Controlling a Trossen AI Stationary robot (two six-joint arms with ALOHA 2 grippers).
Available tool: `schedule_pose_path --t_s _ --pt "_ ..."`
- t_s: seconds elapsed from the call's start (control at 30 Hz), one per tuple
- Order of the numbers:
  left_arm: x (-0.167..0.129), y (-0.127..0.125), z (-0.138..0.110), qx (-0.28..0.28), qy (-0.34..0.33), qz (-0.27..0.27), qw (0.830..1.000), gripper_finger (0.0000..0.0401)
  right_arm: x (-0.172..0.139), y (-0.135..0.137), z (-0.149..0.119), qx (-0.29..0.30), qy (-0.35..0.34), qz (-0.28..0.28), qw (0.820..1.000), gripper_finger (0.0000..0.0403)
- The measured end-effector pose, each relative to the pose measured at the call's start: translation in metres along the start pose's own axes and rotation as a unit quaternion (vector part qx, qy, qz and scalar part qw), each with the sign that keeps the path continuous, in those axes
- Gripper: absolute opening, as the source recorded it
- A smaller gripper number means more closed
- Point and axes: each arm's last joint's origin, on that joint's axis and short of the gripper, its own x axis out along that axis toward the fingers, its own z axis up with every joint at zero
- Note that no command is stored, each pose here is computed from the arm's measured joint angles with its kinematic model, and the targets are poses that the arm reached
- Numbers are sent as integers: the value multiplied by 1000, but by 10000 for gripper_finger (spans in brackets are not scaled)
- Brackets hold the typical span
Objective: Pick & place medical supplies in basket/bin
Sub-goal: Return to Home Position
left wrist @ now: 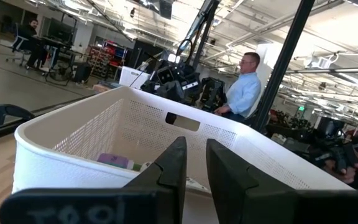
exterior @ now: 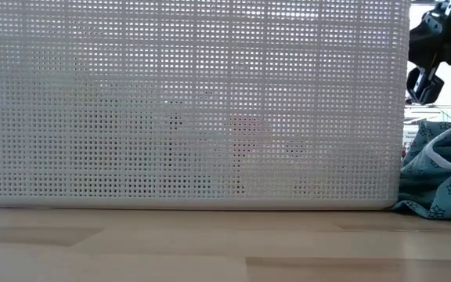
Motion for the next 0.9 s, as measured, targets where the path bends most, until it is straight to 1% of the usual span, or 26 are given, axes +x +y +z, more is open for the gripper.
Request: schedule_pose_path --t_s 0.2,0.37,0.6,0.9 --pt "0 0 0 0 0 0 1000 99 0 1 1 -12 -1 13 1000 0" --pt "0 0 0 0 0 0 1000 99 0 2 0 -25 13 29 999 0" --pt "0 0 0 0 0 -1 1000 99 0 1 1 -38 -2 11 999 0" --pt "0 0 0 0 0 -2 1000 99 2 -1 2 -38 -3 9 999 0"
